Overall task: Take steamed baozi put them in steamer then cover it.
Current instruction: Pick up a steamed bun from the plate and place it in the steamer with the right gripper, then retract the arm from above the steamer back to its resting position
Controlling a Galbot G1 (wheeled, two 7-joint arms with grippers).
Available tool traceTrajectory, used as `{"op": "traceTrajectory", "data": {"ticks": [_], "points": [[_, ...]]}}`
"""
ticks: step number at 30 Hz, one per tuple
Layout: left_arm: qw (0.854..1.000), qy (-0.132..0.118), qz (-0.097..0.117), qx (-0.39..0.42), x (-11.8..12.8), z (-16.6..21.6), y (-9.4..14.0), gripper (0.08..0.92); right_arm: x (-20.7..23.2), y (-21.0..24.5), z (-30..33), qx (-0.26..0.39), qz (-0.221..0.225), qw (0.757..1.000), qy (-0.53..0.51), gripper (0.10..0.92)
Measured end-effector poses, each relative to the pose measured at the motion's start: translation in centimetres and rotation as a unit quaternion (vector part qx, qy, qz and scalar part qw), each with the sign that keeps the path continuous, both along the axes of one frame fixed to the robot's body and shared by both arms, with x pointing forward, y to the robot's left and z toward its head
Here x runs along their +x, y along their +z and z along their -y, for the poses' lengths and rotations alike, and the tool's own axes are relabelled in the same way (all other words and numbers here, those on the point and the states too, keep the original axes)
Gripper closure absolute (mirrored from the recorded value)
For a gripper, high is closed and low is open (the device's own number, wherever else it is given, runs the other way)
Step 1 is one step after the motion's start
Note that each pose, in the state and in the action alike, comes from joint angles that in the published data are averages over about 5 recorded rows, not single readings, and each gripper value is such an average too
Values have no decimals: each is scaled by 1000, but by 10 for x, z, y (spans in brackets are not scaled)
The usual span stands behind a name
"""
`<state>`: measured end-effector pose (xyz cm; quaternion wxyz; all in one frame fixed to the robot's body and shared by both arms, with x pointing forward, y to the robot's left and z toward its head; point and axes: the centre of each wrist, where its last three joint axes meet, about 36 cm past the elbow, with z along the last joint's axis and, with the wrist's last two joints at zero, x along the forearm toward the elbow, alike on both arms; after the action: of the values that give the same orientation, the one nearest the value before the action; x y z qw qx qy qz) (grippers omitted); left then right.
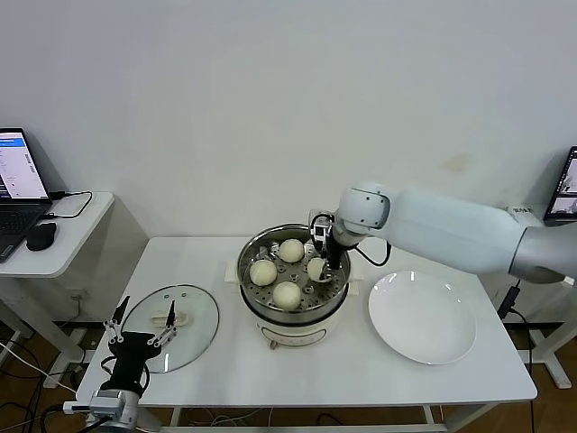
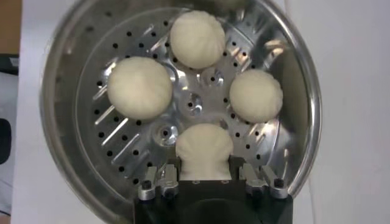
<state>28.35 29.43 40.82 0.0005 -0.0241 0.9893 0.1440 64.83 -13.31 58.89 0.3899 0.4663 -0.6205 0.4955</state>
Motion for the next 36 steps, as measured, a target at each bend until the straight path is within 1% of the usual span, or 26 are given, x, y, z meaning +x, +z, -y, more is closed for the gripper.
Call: {"op": "traceTrajectory", "data": {"ticks": [3,6,14,17,22,26,31,36], "points": [[1000,0,1,0,0,0,0,177,0,-4,0,0,1,1000,-2,518],[1000,0,2,0,0,0,0,177,-1,-7,0,0,2,1000,-4,481],[1000,0,3,1,-1,1,2,177,-1,7,3,15,10,1000,-8,260],[1000,0,5,1,-1,1,3,177,-2,20,7,27,15,999,-11,212],[1000,-2,8,1,-1,3,4,177,-6,41,20,57,23,998,-18,200],[1000,-3,10,0,-1,4,5,177,-15,52,34,101,44,994,-26,199],[1000,-3,13,2,-2,5,4,177,-36,46,59,185,99,977,-46,199],[1000,-4,13,3,-5,9,2,177,-64,17,86,282,166,942,-73,200]]}}
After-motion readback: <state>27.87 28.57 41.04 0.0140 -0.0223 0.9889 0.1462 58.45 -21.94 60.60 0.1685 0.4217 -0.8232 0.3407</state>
